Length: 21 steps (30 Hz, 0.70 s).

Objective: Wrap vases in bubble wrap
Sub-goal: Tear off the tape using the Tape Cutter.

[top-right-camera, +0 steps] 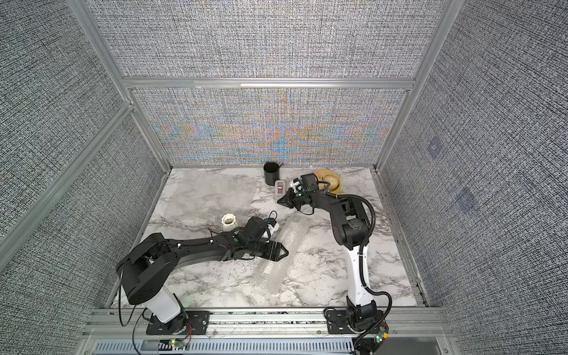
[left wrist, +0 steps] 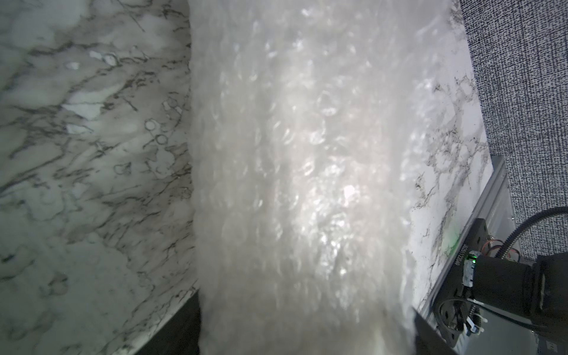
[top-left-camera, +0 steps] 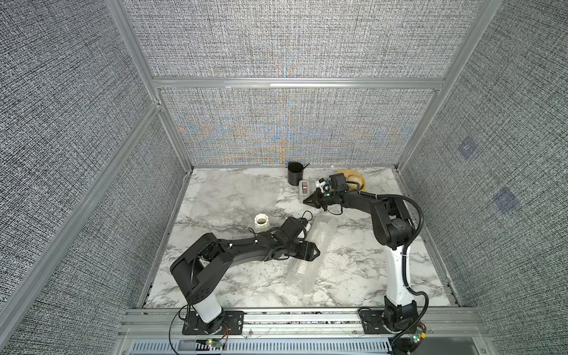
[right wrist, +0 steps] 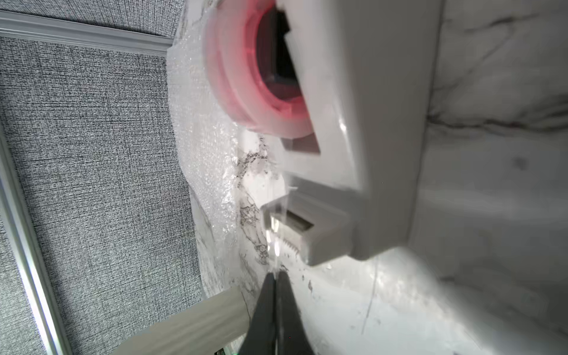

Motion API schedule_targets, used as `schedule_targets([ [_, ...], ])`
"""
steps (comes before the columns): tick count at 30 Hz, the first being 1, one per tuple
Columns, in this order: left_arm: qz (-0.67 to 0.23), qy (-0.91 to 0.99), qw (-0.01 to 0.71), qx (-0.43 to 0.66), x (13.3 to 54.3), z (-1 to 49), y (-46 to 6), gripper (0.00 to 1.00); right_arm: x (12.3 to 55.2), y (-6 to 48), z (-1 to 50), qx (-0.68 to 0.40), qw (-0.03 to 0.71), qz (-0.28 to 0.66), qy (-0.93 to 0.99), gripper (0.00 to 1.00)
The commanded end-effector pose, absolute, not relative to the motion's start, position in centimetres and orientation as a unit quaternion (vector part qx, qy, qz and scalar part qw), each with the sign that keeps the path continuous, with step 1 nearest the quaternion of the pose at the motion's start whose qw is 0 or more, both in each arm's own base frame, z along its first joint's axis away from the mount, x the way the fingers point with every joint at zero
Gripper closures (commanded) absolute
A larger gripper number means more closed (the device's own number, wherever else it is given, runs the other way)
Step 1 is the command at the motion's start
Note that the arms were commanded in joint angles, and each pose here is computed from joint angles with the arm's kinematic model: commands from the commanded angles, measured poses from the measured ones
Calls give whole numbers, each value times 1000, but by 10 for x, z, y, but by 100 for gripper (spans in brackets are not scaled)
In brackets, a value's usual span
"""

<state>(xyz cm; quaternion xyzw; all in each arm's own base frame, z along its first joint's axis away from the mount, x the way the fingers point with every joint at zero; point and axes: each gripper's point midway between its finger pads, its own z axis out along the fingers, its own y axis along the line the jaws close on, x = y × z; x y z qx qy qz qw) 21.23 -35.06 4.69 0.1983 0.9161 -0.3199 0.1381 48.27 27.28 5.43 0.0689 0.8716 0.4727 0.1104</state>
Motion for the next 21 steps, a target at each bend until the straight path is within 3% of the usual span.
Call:
schedule_targets([
  [1,-200,960,79,181,193,4,-297,40,477,271,44,65,102,456,882,100],
  [21,-198,960,80,179,193,4,-295,40,486,247,16,65,133,363,920,100],
])
